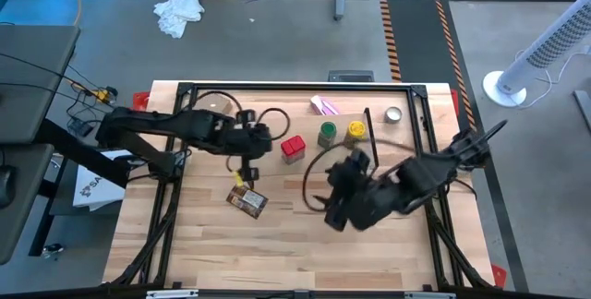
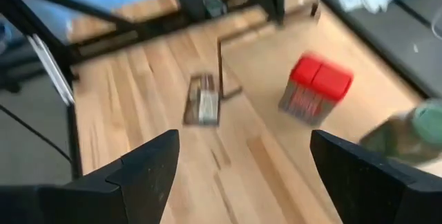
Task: Shelf spices
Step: Put the seasoning pack on the shelf
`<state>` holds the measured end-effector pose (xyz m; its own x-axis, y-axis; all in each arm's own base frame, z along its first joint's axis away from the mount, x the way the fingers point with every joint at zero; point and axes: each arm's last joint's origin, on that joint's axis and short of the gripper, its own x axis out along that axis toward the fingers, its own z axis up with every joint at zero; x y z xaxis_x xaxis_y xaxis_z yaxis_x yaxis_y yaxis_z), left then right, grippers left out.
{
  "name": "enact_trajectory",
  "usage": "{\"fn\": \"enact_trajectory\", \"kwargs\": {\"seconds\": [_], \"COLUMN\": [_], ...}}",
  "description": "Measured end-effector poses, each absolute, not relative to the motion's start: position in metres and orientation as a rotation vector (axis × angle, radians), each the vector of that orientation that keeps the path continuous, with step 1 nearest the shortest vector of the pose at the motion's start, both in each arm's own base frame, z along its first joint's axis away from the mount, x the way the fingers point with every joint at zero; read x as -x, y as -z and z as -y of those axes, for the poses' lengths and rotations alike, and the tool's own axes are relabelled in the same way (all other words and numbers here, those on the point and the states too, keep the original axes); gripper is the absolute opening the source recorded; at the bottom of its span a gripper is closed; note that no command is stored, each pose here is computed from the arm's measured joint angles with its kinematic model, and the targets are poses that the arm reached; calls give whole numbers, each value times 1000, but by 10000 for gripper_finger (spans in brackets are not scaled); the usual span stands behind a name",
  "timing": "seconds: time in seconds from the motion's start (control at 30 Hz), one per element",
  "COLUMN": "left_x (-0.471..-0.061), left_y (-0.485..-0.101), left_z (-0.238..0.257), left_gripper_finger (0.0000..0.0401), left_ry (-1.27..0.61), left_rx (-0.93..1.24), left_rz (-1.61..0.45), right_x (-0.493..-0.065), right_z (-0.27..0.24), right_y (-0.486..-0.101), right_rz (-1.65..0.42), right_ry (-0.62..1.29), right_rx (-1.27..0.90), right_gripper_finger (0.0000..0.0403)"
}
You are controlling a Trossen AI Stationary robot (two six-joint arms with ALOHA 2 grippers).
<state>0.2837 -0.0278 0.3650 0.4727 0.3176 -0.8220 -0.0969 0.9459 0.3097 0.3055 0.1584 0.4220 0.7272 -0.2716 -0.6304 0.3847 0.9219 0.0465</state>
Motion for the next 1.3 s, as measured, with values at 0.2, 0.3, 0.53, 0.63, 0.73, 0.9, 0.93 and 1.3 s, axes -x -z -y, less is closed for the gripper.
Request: {"fn": "enact_trajectory", "kwargs": {"seconds": [0.2, 0.3, 0.53, 0.63, 0.73, 0.9, 0.93, 1.3], "left_x": [-229, -191, -133, -137, -150, -163, -166, -214], "left_y": [-390, -391, -332, -300, -274, -241, -237, -195], "left_z": [43, 55, 83, 98, 112, 117, 117, 102], "left_gripper_finger": [0, 0, 10, 32, 66, 136, 151, 229], "left_ry": [-197, -183, -154, -66, 29, -6, -37, -88], "left_rx": [-74, -12, 244, 308, 309, 122, 85, -169], "left_rz": [-979, -949, -984, -1004, -1035, -1164, -1165, -1255], "right_x": [-311, -303, -281, -277, -275, -275, -276, -288], "right_z": [-182, -186, -204, -211, -214, -216, -217, -208], "right_y": [-382, -374, -374, -373, -372, -371, -371, -373], "right_rz": [-838, -905, -895, -887, -885, -933, -934, -856], "right_ry": [432, 492, 541, 539, 547, 528, 522, 571], "right_rx": [-127, -134, -190, -233, -268, -330, -339, -420], "right_gripper_finger": [322, 314, 214, 161, 120, 35, 18, 3]}}
